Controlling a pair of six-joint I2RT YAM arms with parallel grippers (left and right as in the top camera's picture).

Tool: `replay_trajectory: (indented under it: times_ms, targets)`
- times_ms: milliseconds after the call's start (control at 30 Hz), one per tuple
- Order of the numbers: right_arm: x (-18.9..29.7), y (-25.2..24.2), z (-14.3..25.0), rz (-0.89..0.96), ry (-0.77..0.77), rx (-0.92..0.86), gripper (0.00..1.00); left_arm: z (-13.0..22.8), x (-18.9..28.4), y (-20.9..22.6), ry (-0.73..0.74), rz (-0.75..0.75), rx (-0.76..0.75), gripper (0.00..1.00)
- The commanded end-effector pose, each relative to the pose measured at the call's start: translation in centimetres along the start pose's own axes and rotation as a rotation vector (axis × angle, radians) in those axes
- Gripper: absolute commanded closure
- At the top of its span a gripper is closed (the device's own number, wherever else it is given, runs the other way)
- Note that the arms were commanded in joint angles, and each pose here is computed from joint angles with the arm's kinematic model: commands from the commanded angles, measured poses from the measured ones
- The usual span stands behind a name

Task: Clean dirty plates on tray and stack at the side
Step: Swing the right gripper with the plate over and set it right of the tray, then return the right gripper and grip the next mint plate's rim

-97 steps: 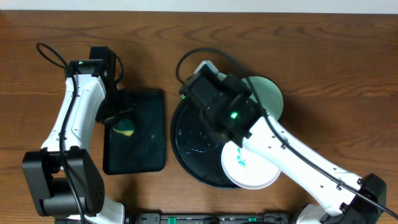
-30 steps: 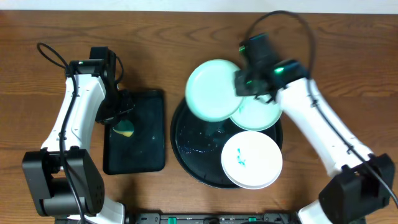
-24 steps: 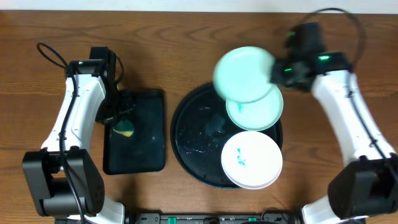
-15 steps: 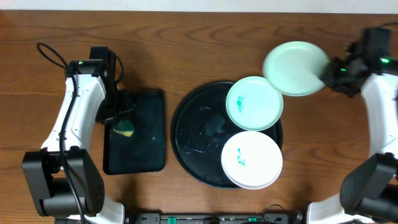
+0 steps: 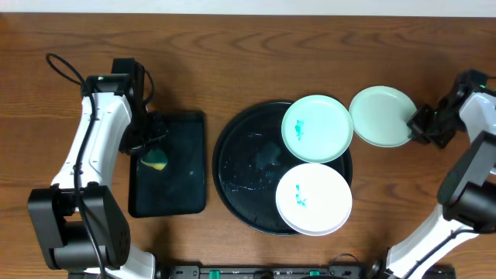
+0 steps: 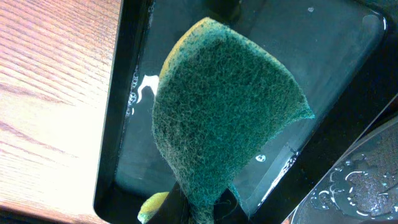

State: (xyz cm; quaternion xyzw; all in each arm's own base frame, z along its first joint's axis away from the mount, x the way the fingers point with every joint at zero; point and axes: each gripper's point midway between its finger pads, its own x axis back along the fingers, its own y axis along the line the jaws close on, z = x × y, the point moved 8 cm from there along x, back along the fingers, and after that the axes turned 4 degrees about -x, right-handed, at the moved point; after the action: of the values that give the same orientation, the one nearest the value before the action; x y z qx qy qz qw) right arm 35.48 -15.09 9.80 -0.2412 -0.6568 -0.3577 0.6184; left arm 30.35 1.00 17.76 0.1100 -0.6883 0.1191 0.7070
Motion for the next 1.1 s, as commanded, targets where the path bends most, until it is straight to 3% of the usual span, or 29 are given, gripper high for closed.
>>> replay_trajectory:
  times_ms: [0,100,133,233,300,400,500,600,733,1067]
  targets:
    - [0.0,0.0,-0.3,-0.014,-0.011,0.012,0.99,0.1,-0.5,0.3,0.018,-0.022,-0.006,0.93]
    - [0.7,0.2,-0.5,-0.028,-0.029,0.025,0.99,0.1,-0.5,0.3,0.019,-0.022,-0.006,0.92]
    - [1.1,0.5,-0.5,-0.047,-0.035,0.047,0.94,0.1,-0.5,0.3,0.018,-0.022,-0.006,0.93]
    - [3.3,1.5,-0.4,-0.125,-0.072,0.126,0.66,0.1,-0.5,0.3,0.018,-0.022,-0.006,0.92]
    - [5.7,2.3,-0.3,-0.182,-0.126,0.185,0.55,0.1,-0.5,0.3,0.016,-0.021,-0.006,0.93]
    - [10.0,3.5,0.3,-0.248,-0.244,0.267,0.49,0.1,-0.5,0.3,0.015,-0.021,-0.006,0.93]
    - [14.6,5.5,2.3,-0.373,-0.363,0.475,0.44,0.1,-0.5,0.3,0.015,-0.021,-0.006,0.93]
    - [16.7,6.8,4.6,-0.384,-0.412,0.621,0.37,0.1,-0.5,0.3,0.015,-0.021,-0.006,0.93]
    - [14.8,8.1,7.0,-0.357,-0.304,0.765,0.38,0.1,-0.5,0.3,0.015,-0.021,-0.006,0.93]
    - [1.2,10.2,10.1,-0.294,0.124,0.795,0.55,0.2,-0.5,0.3,0.020,-0.022,-0.006,0.92]
